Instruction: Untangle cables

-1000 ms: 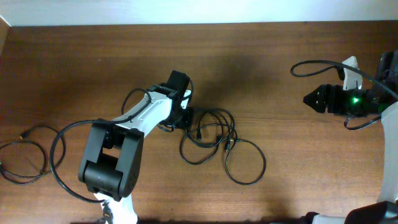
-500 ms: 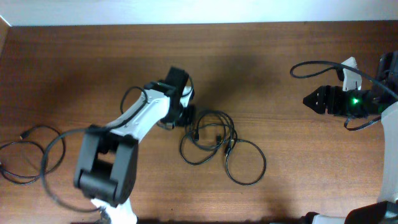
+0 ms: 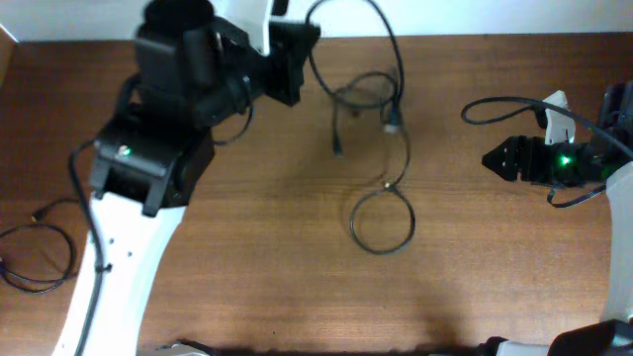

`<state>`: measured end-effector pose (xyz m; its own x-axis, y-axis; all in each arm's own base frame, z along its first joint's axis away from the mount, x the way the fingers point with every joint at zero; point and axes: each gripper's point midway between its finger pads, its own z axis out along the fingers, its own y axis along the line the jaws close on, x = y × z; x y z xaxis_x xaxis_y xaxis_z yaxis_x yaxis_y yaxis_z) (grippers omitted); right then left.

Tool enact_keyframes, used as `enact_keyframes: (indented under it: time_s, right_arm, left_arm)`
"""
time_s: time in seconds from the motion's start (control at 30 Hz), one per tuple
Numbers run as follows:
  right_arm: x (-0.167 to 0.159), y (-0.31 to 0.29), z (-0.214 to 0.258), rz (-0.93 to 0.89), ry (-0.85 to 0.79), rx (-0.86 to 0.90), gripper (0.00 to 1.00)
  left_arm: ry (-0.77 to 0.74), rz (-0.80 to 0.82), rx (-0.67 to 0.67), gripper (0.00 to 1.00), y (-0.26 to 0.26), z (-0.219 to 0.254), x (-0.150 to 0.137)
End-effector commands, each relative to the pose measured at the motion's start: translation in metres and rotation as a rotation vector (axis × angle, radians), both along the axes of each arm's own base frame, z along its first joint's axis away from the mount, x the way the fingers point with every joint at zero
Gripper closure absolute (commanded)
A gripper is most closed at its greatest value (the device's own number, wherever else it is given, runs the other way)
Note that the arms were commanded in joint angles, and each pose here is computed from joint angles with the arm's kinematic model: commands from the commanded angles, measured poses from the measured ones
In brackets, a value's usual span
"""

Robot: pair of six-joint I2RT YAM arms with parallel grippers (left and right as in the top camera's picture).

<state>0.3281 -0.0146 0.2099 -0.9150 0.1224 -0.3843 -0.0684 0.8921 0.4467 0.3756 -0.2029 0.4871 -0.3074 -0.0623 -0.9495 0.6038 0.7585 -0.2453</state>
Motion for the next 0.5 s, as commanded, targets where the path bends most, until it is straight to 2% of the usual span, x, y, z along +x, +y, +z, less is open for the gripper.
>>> enact_keyframes:
  time_s: [0.0, 0.3, 0.33, 0.4, 0.47]
  right_arm:
    - [0.002, -0.003, 0.003, 0.007, -0.017, -0.017, 0.27]
    - [0.003, -0.002, 0.003, 0.009, -0.018, -0.014, 0.27]
    - [0.002, 0.003, 0.006, 0.050, -0.041, 0.001, 0.23]
    - [-0.002, 0.031, 0.021, 0.243, -0.160, 0.093, 0.19]
    - [-0.010, 0.055, 0.033, 0.395, -0.254, 0.152, 0.09]
  left_arm:
    - [-0.105, -0.015, -0.029, 1.00, 0.002, 0.040, -0.011]
    - [-0.160, 0.011, -0.048, 1.00, 0.007, 0.059, -0.012]
    - [-0.163, 0.011, -0.050, 1.00, 0.007, 0.060, -0.012]
    - [-0.173, 0.011, -0.053, 1.00, 0.007, 0.062, -0.012]
    - [-0.180, 0.011, -0.056, 1.00, 0.007, 0.064, -0.012]
